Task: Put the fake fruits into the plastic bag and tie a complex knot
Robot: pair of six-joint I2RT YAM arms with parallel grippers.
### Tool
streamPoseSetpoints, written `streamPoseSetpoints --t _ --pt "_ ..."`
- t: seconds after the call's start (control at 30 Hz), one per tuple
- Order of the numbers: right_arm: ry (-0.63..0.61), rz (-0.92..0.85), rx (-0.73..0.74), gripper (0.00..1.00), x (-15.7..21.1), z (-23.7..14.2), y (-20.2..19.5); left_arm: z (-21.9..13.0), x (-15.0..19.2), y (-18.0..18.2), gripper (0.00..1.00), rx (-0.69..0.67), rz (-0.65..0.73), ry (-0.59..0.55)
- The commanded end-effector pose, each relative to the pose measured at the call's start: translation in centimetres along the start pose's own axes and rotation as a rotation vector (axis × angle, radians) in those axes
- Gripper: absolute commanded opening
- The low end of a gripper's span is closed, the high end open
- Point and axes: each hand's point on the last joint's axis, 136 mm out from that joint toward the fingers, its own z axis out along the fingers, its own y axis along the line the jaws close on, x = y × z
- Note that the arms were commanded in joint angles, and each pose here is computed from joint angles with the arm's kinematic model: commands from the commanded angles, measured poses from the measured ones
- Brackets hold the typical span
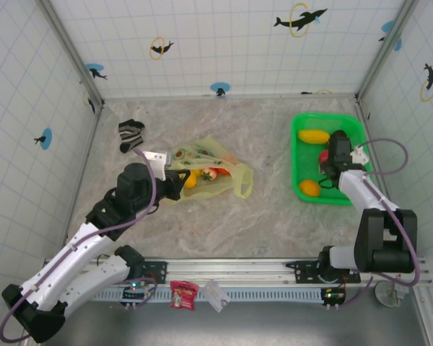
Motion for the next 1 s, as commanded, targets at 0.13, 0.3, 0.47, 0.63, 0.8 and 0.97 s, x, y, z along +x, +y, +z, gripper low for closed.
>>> streamPoseSetpoints --t 0.13,0.3,0.47,0.63,0.8,0.97 --pt "0.053 0.068 0.006 0.05 -0.2 -4.8 0.8 -0.5 -1.8 -0.8 0.00 0.014 0.019 -0.059" --pt "0.152 0.053 0.155 0.05 3.4 -7.8 -2.9 0.2 -1.8 -1.2 0.00 0.041 0.024 -0.062" --pt "0.160 0.008 0.233 0.04 3.9 -11.4 -5.2 1.2 -2.4 -2.1 0.00 0.092 0.030 -0.076" --pt "0.151 -0.039 0.290 0.02 4.4 -13.9 -8.0 1.2 -2.8 -2.9 0.00 0.135 0.029 -0.093" --pt "0.208 -0.031 0.273 0.02 7.4 -12.6 -10.3 0.9 -2.7 -3.0 0.00 0.142 0.035 -0.096" --pt "0.196 -0.024 0.187 0.03 8.8 -9.6 -9.6 0.6 -2.7 -2.9 0.00 0.136 0.037 -0.092"
